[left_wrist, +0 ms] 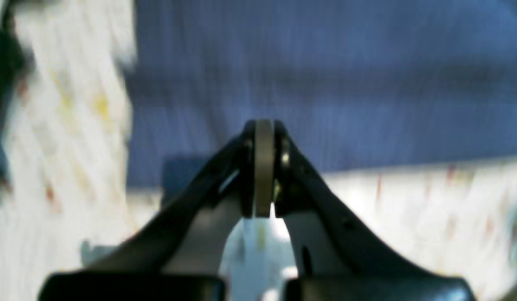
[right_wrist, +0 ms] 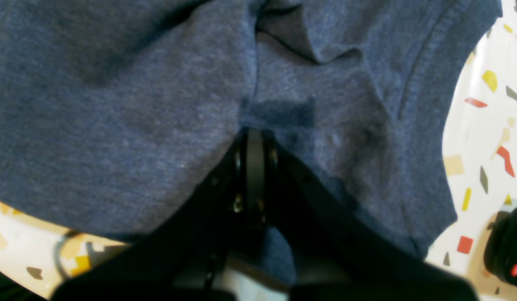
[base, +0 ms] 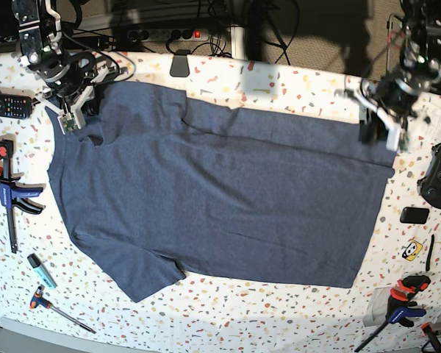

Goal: Fold the T-shirt properly
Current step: 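Release the shoulder edge and lift both grippers, then move the left gripper to the hem corner and grasp it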

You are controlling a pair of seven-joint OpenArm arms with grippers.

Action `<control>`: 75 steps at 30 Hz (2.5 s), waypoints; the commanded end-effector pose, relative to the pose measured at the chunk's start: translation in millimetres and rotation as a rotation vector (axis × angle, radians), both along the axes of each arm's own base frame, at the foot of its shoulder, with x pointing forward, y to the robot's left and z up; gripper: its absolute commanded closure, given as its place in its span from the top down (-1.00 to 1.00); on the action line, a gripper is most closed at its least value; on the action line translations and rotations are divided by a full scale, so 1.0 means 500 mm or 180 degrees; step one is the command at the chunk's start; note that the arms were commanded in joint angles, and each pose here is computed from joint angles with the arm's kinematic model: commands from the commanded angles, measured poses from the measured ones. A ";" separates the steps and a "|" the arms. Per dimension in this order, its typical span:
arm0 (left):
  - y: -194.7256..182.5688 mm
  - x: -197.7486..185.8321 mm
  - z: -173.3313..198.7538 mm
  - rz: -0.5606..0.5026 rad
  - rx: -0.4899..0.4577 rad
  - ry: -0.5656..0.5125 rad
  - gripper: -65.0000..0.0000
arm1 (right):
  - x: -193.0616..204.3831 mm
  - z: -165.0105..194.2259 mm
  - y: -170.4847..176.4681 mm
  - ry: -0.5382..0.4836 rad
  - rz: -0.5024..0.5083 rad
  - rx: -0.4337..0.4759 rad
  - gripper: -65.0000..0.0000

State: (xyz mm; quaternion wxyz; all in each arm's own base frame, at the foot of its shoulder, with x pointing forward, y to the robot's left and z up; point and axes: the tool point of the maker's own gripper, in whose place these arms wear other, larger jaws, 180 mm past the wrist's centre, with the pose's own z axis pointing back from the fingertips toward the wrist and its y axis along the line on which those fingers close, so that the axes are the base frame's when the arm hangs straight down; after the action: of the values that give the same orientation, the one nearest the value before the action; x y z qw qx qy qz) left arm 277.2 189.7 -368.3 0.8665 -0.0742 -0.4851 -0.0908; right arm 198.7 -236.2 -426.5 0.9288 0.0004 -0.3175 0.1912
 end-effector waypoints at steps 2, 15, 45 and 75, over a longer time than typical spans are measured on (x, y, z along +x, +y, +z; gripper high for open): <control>0.010 0.034 0.028 0.0026 -0.0002 -0.0163 -1.00 | -0.016 -0.008 -0.010 0.0148 0.0041 -0.0085 -1.00; 0.114 -0.057 -0.191 0.0116 0.0642 0.0933 -1.00 | -0.019 -0.010 -0.011 0.0180 0.0037 -0.0098 -1.00; 0.018 -0.207 -0.138 -0.0363 0.0430 0.0886 -1.00 | -0.094 0.026 -0.039 0.0237 0.0076 -0.0364 -1.00; 0.030 0.095 0.152 -0.0025 0.0262 -0.0716 -0.49 | 0.118 0.231 -0.081 -0.0993 -0.0257 -0.0242 -0.73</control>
State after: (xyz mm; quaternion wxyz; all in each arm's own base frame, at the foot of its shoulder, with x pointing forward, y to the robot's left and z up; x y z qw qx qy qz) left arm 320.4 201.8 -305.9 0.8216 -0.0346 -0.5568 -0.1174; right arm 251.9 -276.4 -323.2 0.8849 -0.0722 -0.4330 0.1557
